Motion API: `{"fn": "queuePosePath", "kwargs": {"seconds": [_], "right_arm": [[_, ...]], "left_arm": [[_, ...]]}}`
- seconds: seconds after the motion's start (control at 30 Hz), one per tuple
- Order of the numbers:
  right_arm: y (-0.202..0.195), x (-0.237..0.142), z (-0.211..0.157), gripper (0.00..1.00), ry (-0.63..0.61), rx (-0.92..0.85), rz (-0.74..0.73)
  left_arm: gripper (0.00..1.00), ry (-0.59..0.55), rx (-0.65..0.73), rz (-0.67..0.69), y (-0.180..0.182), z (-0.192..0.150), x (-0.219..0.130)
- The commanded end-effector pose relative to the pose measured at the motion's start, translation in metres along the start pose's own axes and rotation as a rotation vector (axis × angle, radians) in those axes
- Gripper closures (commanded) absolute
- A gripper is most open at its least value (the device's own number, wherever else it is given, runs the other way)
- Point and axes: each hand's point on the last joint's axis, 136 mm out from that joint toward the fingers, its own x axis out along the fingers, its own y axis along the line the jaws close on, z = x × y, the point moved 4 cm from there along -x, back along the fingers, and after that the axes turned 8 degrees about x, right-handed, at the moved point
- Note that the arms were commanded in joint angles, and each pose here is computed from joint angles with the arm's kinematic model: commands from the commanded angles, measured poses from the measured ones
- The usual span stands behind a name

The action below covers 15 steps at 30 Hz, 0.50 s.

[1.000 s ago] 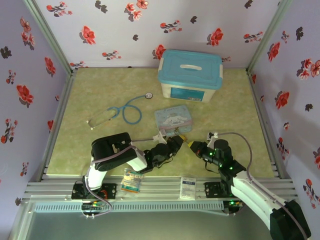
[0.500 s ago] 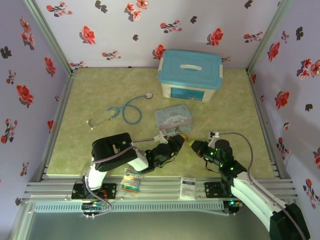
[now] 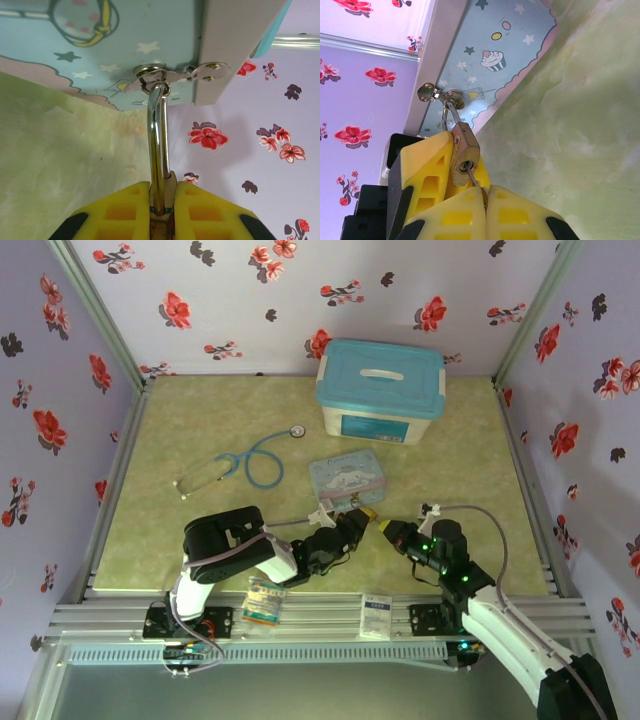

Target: Unlock a padlock with a key

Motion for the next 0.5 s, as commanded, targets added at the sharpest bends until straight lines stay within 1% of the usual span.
{"fn": "queuePosePath", "kwargs": {"seconds": [0.0, 0.23, 0.47], "right_arm": [[0.021, -0.004, 0.0, 1.0, 0.005, -0.042, 0.122], [0.02, -0.004, 0.003, 1.0, -0.011, -0.023, 0.117], [0.022, 0.003, 0.0, 1.0, 0.06, 0.03, 0.088]], "left_arm": [[1.0, 0.153, -0.011, -0.113, -0.03, -0.034, 0.002], [1.0, 0.129, 0.03, -0.089, -0.022, -0.023, -0.006], [1.0, 0.15, 0.023, -0.092, -0.022, -0.027, -0.003]]}}
